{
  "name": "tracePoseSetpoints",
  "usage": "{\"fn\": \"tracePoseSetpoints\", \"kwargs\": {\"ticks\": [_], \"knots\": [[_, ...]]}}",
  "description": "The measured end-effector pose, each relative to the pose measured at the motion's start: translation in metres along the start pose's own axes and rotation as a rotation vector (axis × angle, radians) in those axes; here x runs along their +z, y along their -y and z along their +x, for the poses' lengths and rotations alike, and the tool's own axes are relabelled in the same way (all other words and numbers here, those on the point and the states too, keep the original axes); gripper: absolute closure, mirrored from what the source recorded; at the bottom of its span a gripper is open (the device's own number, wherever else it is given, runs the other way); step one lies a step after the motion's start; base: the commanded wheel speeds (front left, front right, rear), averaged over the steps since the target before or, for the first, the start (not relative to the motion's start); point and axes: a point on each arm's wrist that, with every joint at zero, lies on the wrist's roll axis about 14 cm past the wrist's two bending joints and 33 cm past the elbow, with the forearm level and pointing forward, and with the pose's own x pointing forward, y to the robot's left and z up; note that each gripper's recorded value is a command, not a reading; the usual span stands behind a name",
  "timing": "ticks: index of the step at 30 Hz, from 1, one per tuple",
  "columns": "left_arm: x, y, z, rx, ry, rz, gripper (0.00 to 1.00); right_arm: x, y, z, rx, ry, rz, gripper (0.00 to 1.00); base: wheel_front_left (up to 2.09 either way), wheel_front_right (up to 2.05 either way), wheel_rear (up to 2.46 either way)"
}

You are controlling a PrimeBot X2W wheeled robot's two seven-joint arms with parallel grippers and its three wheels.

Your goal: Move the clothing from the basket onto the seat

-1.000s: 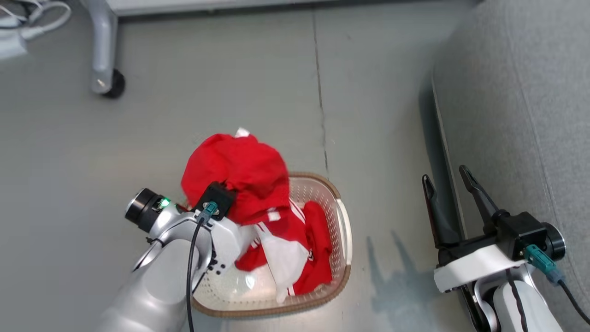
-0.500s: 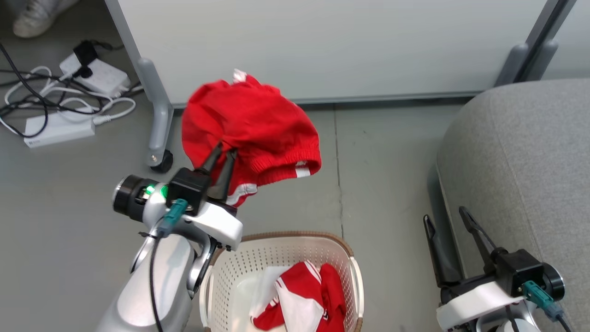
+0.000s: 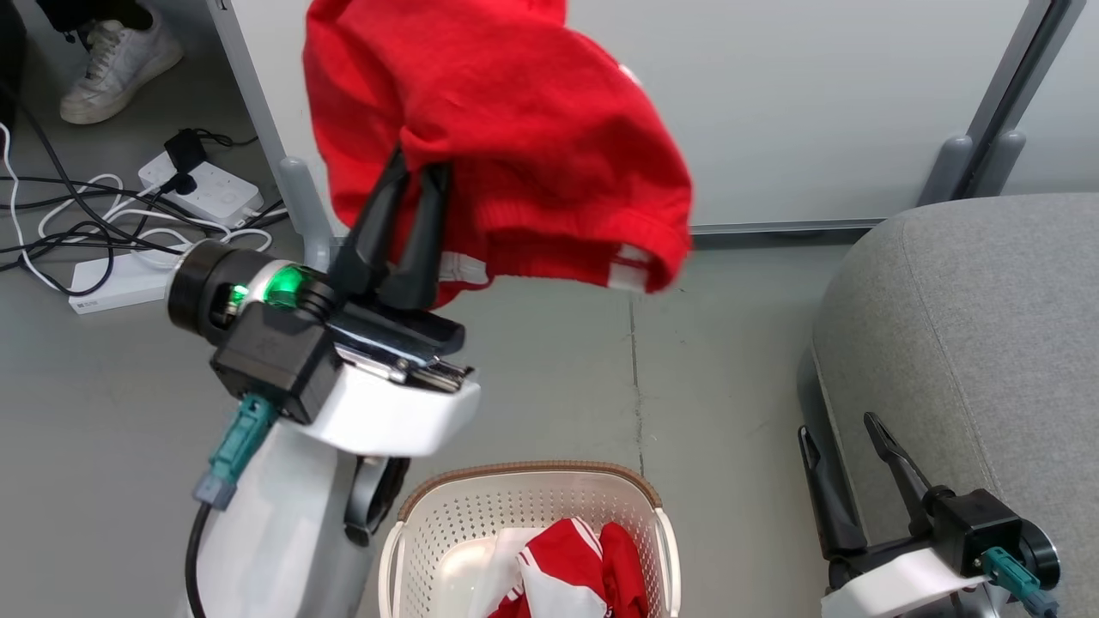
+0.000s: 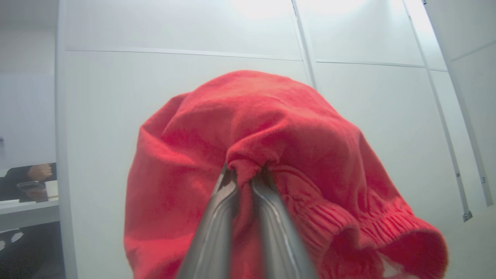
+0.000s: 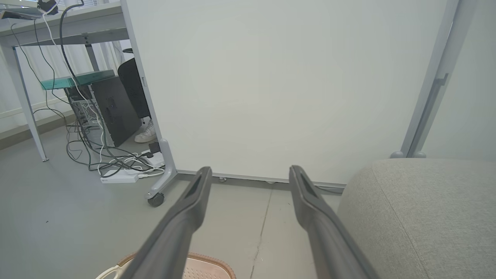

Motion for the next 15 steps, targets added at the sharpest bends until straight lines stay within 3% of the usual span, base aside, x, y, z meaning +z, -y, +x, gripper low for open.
{"fn": "tracePoseSetpoints", "kwargs": {"ticks": [5,15], "knots": [[0.009,0.034,-0.005,-0.115,0.025,-0.069,1.0,0.001,0.001,-0.001,-0.004,0.003,0.002,0.0,0.0,0.0,0.0],[-0.017,0.093,-0.025,-0.272,-0.071,-0.18,1.0,0.002,0.007,-0.003,-0.022,0.005,0.001,0.0,0.0,0.0,0.0]]}}
